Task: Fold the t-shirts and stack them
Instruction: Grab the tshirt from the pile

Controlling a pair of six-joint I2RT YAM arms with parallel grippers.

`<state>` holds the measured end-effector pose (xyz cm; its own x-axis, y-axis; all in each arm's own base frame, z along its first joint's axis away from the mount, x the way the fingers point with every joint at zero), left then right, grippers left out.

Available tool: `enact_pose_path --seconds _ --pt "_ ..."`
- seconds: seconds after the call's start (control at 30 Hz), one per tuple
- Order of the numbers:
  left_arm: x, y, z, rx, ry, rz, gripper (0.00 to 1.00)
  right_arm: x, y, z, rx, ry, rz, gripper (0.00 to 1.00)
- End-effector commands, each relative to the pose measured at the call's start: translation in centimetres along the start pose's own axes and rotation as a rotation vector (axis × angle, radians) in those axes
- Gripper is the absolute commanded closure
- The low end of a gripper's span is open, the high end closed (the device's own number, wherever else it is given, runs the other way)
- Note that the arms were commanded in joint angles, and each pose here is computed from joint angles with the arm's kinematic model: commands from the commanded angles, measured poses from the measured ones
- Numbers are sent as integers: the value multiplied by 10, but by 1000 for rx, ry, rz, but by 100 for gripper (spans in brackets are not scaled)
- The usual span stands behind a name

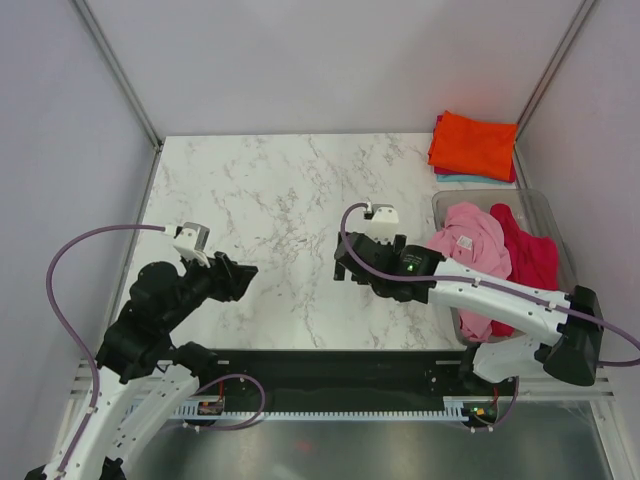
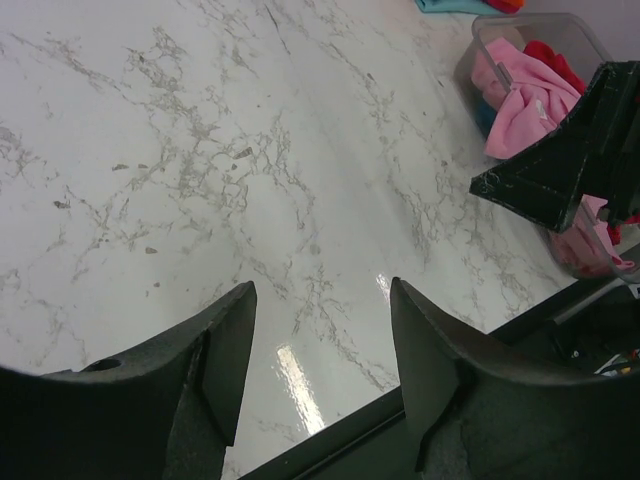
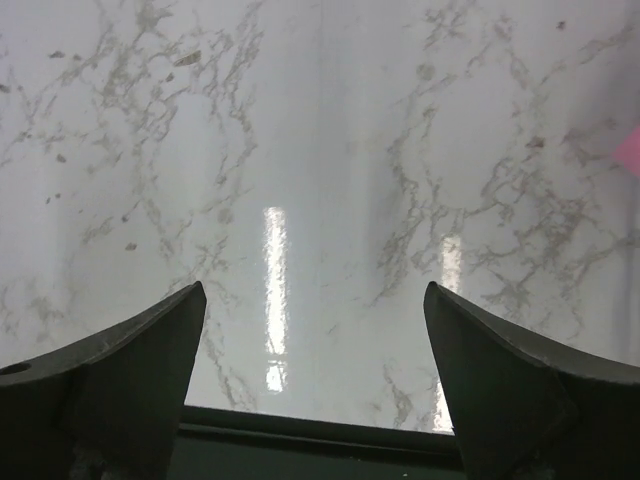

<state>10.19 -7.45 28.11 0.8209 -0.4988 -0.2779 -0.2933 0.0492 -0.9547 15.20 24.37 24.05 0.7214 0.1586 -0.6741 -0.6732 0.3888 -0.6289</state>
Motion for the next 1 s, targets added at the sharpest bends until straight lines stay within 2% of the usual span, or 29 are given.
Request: enact_pose_path --seconds 0.0,0.1,0.17,0.23,0.27,0.33,0.47,0.67,0.77,0.97 --pt "-2 -7 3 6 -39 -48 36 10 -27 -38 3 173 -145 2" --pt "2 -5 2 7 -19 -22 36 10 -58 -81 122 254 -177 2" --pt "3 -6 1 9 -8 -15 37 -4 -78 -110 215 277 -253 2" --pt "1 -6 1 8 -2 -24 37 -21 -89 -132 268 299 -316 2" --pt "1 -6 1 8 -5 -24 37 -24 -96 -149 308 366 -356 2" --pt "-1 -6 1 9 -6 -36 37 -29 -97 -169 313 431 -360 2" --pt "1 -4 1 8 -5 -25 37 -8 -91 -203 328 557 -237 2" --pt "4 -3 0 10 7 -9 37 25 -86 -203 333 550 -132 4" --pt "3 -3 1 11 1 -20 37 40 -77 -209 339 565 -84 9" --pt "2 -3 1 11 2 -22 37 51 -64 -217 362 559 -68 30"
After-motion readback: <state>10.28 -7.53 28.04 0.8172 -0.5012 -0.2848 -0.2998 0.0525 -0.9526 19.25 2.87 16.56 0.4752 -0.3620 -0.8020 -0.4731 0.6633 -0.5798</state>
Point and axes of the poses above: each gripper's point midway between its finger pads, its own x axis out along the fingers, its own z axis along the line the jaws close on, y = z × x, the point moved 9 cm from there along -x, back along the fingers, and after that the axes turned 15 degrees about x, right-handed, at the moved point
